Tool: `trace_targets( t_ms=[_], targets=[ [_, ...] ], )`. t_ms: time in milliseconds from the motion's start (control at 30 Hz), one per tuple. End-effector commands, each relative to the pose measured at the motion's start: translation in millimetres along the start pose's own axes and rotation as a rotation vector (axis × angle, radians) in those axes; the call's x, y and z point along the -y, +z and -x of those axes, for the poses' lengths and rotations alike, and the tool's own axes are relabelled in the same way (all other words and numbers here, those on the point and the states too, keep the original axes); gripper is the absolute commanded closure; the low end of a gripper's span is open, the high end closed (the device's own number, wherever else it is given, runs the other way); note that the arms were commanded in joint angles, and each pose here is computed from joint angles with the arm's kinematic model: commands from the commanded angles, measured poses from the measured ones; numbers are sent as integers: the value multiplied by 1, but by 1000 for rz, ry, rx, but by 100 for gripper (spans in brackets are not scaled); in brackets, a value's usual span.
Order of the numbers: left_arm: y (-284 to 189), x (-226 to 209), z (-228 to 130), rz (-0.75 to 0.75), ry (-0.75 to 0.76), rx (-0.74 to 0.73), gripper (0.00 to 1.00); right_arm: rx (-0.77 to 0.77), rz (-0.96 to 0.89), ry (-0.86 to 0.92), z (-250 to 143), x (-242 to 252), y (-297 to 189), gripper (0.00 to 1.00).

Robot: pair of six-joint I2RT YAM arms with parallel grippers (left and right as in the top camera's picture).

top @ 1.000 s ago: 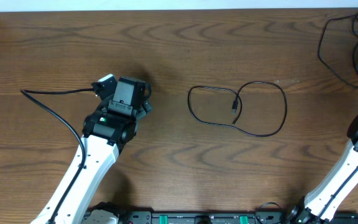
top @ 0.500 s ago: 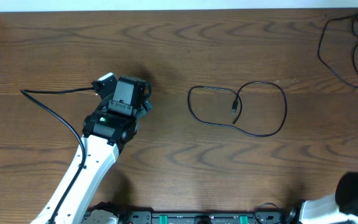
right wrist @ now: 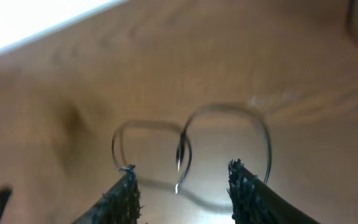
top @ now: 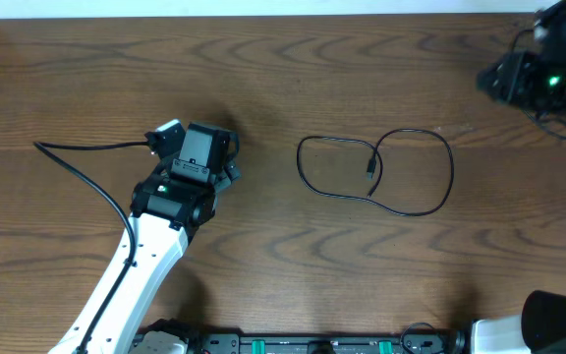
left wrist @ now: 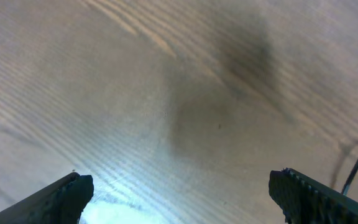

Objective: Untangle cables
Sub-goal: 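Lower the right gripper onto the center black cable loop and grasp it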

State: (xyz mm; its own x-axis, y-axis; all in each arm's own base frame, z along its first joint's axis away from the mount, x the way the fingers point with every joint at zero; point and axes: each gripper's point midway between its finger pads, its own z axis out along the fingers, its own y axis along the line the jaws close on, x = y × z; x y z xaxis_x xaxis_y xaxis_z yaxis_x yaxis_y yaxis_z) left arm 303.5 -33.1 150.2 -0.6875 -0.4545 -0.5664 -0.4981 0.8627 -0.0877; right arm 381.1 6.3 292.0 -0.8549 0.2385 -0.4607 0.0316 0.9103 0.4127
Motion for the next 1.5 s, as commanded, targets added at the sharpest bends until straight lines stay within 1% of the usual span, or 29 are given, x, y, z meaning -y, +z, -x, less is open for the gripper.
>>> trace_targets(
  t_ms=[0, 33, 67, 100, 167, 267, 300, 333, 433, 533, 600, 733, 833, 933, 967, 1100, 1200, 1467],
  targets=[
    [-1, -3, -4, 4, -7, -17, 2, -97, -2, -28, -29, -7, 14, 53],
    [-1, -3, -4, 5, -6, -18, 2, -127, 2, -30, -37, -9, 21, 51],
    [-1, -3, -4, 5, -7, -17, 2, -153, 5, -31, -44, -10, 27, 43],
    [-1, -3, -4, 5, -7, -18, 2, -192, 9, -34, -56, -11, 37, 33],
    [-1, -3, -4, 5, -7, -18, 2, -251, 16, -37, -74, -13, 53, 19],
    [-1, -3, -4, 5, -7, -18, 2, -329, 51, -50, -104, -18, 82, 9],
    [-1, -3, -4, 5, -7, -18, 2, -347, 61, -59, -113, -20, 91, 4],
    [-1, -3, -4, 5, -7, -18, 2, -361, 61, -59, -121, -21, 100, 1],
    [-1, -3, -4, 5, -7, -17, 2, -386, 32, -45, -142, -17, 122, 1],
    [-1, -3, -4, 5, -7, -18, 2, -383, -81, 32, -157, -2, 141, 1],
    [-1, -3, -4, 5, -7, -18, 2, -365, -124, 49, -165, 1, 154, 1],
    [-1, -3, -4, 5, -7, -17, 2, -277, -218, 8, -173, 9, 180, 1],
    [-1, -3, -4, 5, -7, -18, 2, -199, -247, -76, -177, 5, 199, 1],
    [-1, -3, -4, 5, -7, -17, 2, -126, -298, -125, -177, 6, 208, 1],
    [-1, -3, -4, 5, -7, -17, 2, -75, -348, -118, -176, 10, 210, 1],
    [-1, -3, -4, 5, -7, -18, 2, -22, -325, -124, -172, 5, 218, 4],
    [-1, -3, -4, 5, -7, -18, 2, 1, -311, -128, -168, 3, 225, 4],
    [-1, -3, -4, 5, -7, -18, 2, 20, -267, -141, -165, -1, 254, 12]
  ],
)
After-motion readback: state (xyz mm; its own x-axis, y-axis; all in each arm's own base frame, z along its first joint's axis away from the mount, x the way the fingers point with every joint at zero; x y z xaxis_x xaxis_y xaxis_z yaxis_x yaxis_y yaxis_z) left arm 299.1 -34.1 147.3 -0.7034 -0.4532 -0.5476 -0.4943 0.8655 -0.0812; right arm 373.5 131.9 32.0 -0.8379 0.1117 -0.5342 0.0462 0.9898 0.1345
